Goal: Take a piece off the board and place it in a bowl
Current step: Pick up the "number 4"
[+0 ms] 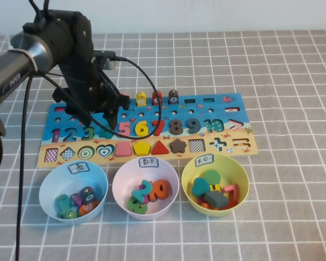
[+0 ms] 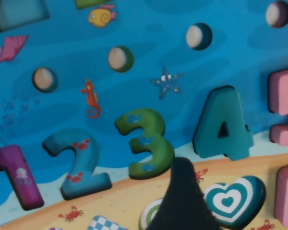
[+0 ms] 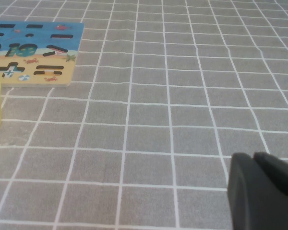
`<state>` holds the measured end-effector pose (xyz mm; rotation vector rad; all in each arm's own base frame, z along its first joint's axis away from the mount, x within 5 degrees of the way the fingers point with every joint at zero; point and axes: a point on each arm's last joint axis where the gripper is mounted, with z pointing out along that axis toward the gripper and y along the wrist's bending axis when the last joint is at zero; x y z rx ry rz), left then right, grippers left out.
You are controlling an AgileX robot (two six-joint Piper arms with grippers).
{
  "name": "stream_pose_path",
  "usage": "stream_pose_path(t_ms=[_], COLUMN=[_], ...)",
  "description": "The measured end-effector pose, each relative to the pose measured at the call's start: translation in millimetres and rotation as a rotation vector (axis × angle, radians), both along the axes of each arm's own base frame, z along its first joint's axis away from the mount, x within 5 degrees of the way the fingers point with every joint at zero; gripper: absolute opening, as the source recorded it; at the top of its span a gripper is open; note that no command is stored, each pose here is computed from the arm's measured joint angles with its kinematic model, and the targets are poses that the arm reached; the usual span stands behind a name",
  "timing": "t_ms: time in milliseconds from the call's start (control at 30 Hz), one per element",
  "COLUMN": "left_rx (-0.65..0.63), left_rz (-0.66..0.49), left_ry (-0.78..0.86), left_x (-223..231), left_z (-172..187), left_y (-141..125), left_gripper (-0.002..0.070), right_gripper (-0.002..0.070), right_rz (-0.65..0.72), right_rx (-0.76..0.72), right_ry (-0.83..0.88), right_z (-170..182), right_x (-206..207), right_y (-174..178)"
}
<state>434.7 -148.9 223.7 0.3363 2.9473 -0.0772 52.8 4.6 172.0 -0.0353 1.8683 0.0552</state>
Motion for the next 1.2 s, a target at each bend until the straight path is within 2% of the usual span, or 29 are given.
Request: stream_pose_path(t_ms=[233, 1200], left_rx=[0.012, -0.01], left_rz=[0.007, 0.053], left_ry=[0.016, 0.008], left_x=[3, 12], left_z=[-9, -31], left_y=[4, 0], left_gripper=[0.0387, 0.0382], right_gripper=[-0.0018, -0.0018], right_rz=[0.0, 0.0], right_rx=[0.0, 0.0], right_ry=[-0.002, -0.002], right_z=[0, 0], right_x=[0, 0], right_y=[0, 0])
